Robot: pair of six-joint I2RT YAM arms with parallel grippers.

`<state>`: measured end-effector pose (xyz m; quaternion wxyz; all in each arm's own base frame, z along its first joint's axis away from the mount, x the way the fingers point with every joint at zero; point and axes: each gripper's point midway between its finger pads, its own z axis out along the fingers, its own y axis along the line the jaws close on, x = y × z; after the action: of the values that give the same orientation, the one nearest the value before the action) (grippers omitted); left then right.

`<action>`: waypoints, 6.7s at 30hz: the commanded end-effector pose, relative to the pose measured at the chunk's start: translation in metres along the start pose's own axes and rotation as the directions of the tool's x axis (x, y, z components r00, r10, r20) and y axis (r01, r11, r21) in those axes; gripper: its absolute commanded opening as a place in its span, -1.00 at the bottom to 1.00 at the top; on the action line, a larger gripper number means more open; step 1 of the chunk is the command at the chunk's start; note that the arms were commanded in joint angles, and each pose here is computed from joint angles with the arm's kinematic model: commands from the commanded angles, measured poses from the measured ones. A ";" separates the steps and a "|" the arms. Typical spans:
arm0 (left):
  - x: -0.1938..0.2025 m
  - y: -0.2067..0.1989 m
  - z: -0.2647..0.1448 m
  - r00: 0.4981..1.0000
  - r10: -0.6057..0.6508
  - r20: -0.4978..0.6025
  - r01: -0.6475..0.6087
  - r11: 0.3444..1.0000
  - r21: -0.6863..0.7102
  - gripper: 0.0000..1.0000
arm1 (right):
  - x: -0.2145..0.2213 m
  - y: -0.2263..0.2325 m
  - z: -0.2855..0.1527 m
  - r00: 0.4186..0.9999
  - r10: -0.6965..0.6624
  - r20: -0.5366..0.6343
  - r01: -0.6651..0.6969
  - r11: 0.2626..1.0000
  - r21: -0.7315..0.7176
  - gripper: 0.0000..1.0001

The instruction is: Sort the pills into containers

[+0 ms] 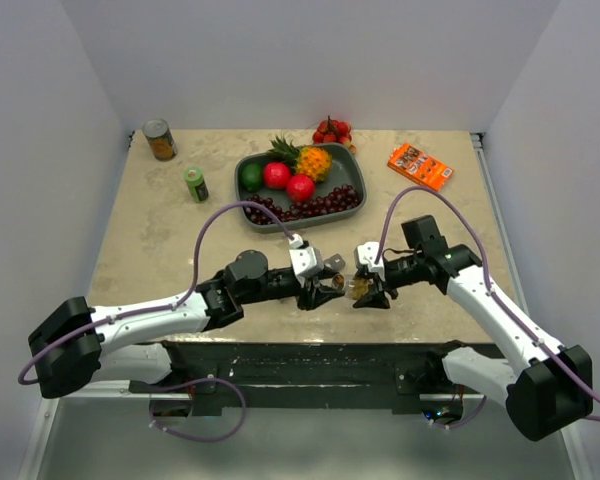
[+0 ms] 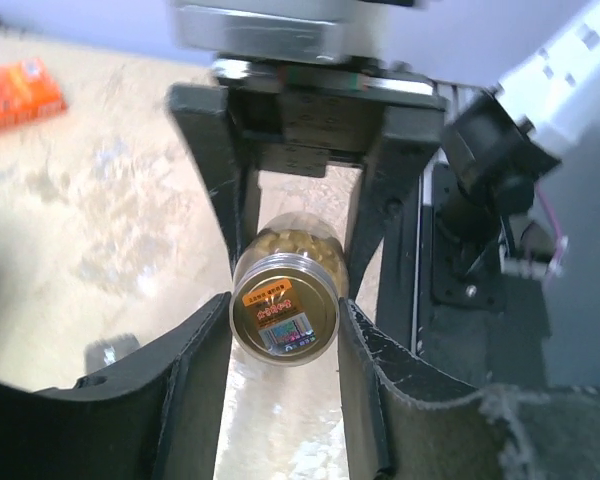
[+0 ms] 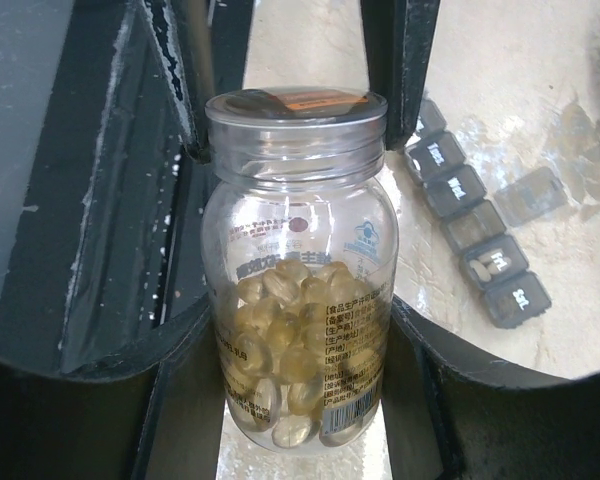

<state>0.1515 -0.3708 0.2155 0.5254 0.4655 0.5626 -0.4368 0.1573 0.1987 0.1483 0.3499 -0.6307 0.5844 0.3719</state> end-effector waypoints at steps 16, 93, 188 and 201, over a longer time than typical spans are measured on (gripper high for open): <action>-0.001 0.034 0.007 0.383 -0.887 0.257 0.879 0.265 -0.397 0.20 | -0.010 -0.044 -0.008 0.998 0.060 0.010 -0.061 0.979 0.195 -1.00; -0.008 0.039 -0.007 0.604 -0.796 0.047 0.753 0.551 -0.360 0.81 | -0.004 -0.029 -0.007 1.000 0.024 0.020 -0.026 0.993 0.117 -1.00; -0.020 0.007 -0.032 0.878 0.474 0.072 -0.479 0.875 0.075 0.87 | -0.006 -0.014 -0.007 0.999 -0.036 0.038 0.034 0.998 0.047 -0.97; -0.022 0.014 0.005 0.888 0.444 0.117 -0.456 0.884 0.102 0.69 | -0.005 -0.013 -0.007 0.999 -0.037 0.039 0.035 0.998 0.046 -0.97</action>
<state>0.1667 -0.3598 0.1929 0.5586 0.6042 0.4525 -0.3438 0.1706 0.1906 0.1416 0.3609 -0.6183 0.5991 0.3585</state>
